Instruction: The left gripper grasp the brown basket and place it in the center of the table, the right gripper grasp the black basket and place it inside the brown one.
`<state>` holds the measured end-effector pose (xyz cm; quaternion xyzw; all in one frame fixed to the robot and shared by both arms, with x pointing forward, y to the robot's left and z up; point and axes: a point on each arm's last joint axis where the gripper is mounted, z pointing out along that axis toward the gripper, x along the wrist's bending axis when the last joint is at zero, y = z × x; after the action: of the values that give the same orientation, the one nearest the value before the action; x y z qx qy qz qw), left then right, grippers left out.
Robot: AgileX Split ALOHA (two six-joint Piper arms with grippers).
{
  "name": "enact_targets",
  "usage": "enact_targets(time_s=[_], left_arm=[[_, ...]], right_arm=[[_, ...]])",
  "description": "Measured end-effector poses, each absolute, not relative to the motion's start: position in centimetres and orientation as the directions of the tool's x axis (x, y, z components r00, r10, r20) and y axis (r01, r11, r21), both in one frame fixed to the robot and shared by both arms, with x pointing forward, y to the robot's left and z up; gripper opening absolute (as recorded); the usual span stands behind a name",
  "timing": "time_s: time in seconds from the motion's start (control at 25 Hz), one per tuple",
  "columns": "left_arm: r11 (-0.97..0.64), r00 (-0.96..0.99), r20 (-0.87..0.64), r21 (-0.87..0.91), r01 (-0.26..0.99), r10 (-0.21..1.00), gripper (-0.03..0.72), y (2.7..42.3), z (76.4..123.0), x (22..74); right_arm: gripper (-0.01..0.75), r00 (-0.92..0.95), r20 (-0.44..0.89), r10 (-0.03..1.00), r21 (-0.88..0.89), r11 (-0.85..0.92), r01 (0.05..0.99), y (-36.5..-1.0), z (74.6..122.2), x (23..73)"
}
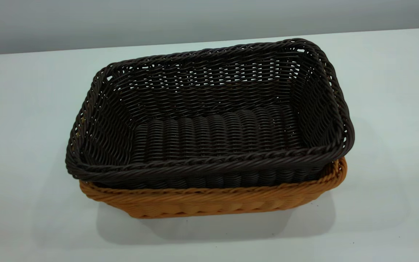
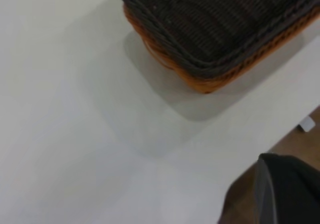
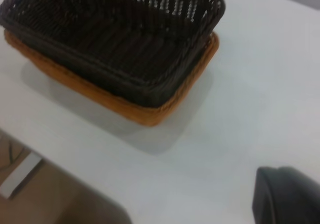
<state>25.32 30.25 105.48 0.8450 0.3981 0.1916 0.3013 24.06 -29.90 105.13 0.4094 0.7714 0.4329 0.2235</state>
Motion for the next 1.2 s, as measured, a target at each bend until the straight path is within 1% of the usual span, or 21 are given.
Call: enact_targets(time_s=[0.08,0.28,0.92,1.08,1.2], left_arm=[[-0.507,0.611,0.086,0.656,0.56,0.787,-0.001,30.1,104.8,25.5],[-0.514,0.633,0.043,0.627,0.585,0.773,-0.001,29.2,102.5,25.8],[-0.512,0.632,0.045,0.633,0.581,0.774,-0.001,29.2,102.5,25.9],[-0.512,0.632,0.045,0.632,0.582,0.774,-0.001,29.2,102.5,25.9],[-0.512,0.632,0.045,0.632,0.582,0.774,-0.001,29.2,102.5,25.9]], right_arm=[[0.0,-0.561,0.037,0.827,0.849,0.27,0.454,-29.8,105.1,24.0],[0.0,-0.561,0.038,0.827,0.849,0.269,0.454,-29.8,105.1,24.0],[0.0,-0.559,0.035,0.828,0.849,0.271,0.454,-29.8,105.1,24.0],[0.0,-0.508,0.034,0.861,0.849,0.243,0.47,-29.8,105.1,24.0],[0.0,-0.436,0.034,0.899,0.849,0.204,0.488,-29.8,105.1,24.0]])
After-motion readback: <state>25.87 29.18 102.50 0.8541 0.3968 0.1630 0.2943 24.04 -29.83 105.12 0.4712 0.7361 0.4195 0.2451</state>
